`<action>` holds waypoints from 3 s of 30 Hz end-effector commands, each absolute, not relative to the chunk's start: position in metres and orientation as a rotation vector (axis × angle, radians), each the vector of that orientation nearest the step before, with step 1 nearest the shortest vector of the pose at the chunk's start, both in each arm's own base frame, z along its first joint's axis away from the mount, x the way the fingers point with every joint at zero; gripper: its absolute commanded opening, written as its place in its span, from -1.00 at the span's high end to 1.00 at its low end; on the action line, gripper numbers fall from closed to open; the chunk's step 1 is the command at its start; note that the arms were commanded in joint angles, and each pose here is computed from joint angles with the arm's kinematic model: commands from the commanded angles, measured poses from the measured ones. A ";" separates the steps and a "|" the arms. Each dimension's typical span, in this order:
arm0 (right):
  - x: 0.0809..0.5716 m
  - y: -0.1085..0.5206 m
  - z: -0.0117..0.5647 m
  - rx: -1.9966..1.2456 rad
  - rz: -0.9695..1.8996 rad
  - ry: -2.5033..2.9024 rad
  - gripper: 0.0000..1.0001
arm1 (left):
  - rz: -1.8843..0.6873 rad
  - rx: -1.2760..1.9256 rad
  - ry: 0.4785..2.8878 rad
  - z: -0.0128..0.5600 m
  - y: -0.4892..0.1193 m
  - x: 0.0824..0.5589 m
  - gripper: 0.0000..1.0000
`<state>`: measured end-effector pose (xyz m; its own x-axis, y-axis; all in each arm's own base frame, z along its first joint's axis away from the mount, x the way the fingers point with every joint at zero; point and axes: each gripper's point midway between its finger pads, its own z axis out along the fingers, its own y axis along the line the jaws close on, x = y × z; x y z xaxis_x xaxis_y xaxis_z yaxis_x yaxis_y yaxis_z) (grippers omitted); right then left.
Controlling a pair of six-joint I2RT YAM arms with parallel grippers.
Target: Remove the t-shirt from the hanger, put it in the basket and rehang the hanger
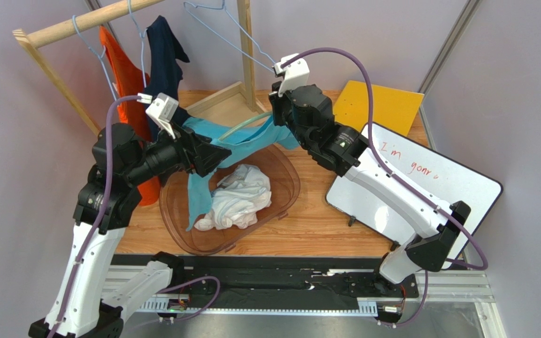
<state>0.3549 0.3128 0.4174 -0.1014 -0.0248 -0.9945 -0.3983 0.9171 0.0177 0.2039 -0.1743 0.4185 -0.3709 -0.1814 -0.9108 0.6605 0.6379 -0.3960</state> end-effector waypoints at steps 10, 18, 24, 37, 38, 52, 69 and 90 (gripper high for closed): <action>0.326 0.233 0.514 -0.089 0.424 1.497 1.00 | -0.817 0.304 1.860 0.359 -0.150 0.190 -0.75; 0.321 0.218 0.516 -0.049 0.444 1.508 1.00 | -0.780 0.263 1.853 0.357 -0.143 0.191 0.09; 0.316 0.212 0.516 -0.040 0.459 1.502 1.00 | -0.721 0.203 1.837 0.365 -0.134 0.201 1.00; 0.318 0.150 0.499 0.231 0.408 1.540 1.00 | -0.419 -0.302 1.663 0.383 -0.042 0.189 1.00; 0.320 0.144 0.497 0.255 0.401 1.538 1.00 | -0.429 -0.309 1.634 0.386 -0.039 0.182 1.00; 0.305 0.178 0.510 0.208 0.880 1.507 1.00 | -0.554 -0.228 1.720 0.352 -0.072 0.194 1.00; 0.227 0.341 0.553 -0.364 1.775 1.438 1.00 | -0.910 0.068 1.706 0.387 -0.152 0.216 1.00; 0.217 0.237 0.568 -0.136 1.255 1.342 1.00 | -0.767 0.108 1.536 0.458 -0.127 0.204 1.00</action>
